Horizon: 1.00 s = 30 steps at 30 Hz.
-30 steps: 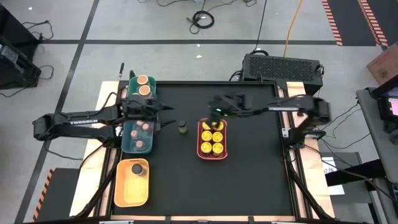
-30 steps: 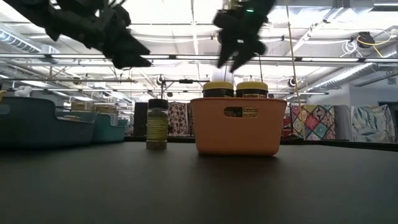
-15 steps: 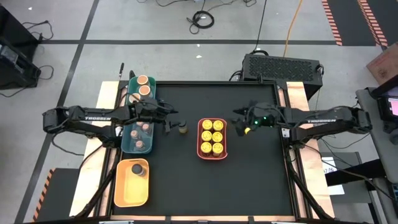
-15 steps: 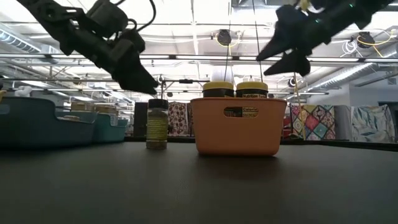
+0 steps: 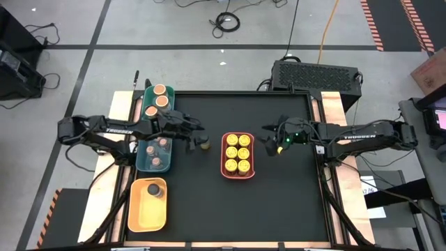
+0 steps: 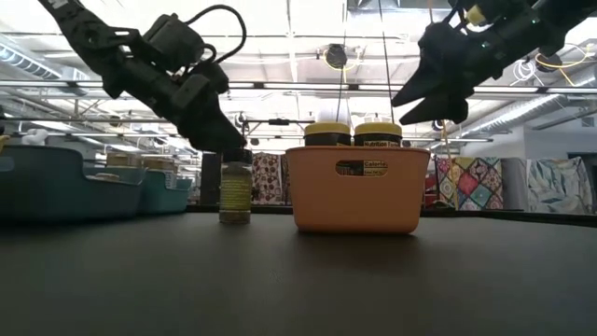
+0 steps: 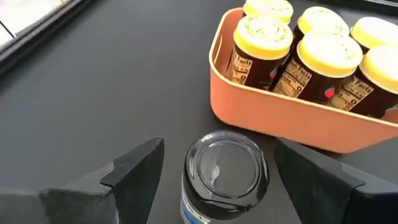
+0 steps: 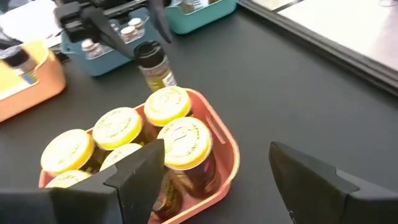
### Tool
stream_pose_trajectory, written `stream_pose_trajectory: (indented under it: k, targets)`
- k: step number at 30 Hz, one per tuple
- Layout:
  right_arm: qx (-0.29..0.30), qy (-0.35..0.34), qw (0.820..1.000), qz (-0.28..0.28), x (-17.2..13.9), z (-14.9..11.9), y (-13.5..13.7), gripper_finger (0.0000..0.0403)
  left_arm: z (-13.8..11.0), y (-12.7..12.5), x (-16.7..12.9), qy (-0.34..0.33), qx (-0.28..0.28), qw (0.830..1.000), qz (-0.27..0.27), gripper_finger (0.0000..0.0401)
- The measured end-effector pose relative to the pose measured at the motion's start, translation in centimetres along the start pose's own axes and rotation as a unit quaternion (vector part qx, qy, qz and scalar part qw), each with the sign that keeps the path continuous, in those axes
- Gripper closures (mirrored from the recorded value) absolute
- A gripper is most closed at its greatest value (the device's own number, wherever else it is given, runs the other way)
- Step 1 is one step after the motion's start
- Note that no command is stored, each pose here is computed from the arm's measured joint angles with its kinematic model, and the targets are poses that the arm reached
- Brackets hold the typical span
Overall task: Sort spices by type
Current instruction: Put the seasoning bottle into the yellow bin
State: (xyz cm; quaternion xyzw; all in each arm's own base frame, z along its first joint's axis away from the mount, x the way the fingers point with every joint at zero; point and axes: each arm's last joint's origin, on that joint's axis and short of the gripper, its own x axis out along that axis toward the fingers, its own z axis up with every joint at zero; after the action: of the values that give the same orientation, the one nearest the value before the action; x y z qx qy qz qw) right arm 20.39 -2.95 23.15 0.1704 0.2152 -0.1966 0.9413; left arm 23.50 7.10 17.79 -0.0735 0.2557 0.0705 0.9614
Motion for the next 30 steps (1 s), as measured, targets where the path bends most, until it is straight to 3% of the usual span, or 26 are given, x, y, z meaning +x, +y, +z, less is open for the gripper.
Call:
stream_pose_trajectory:
  k: [18,28,30]
  targets:
    - [0.006,0.004,1.000,0.011,0.0,0.0,0.1,0.0119,-1.2,0.2,1.4,0.035,-0.006,0.999,-0.001,0.0097]
    - [0.010,0.004,1.000,0.011,0.0,0.0,0.1,0.0119,-1.1,0.0,1.4,0.030,-0.004,1.000,-0.004,0.0193]
    - [0.010,0.004,1.000,0.011,0.0,0.0,0.1,0.0119,-1.0,-0.3,1.4,0.026,-0.001,1.000,-0.012,0.0195]
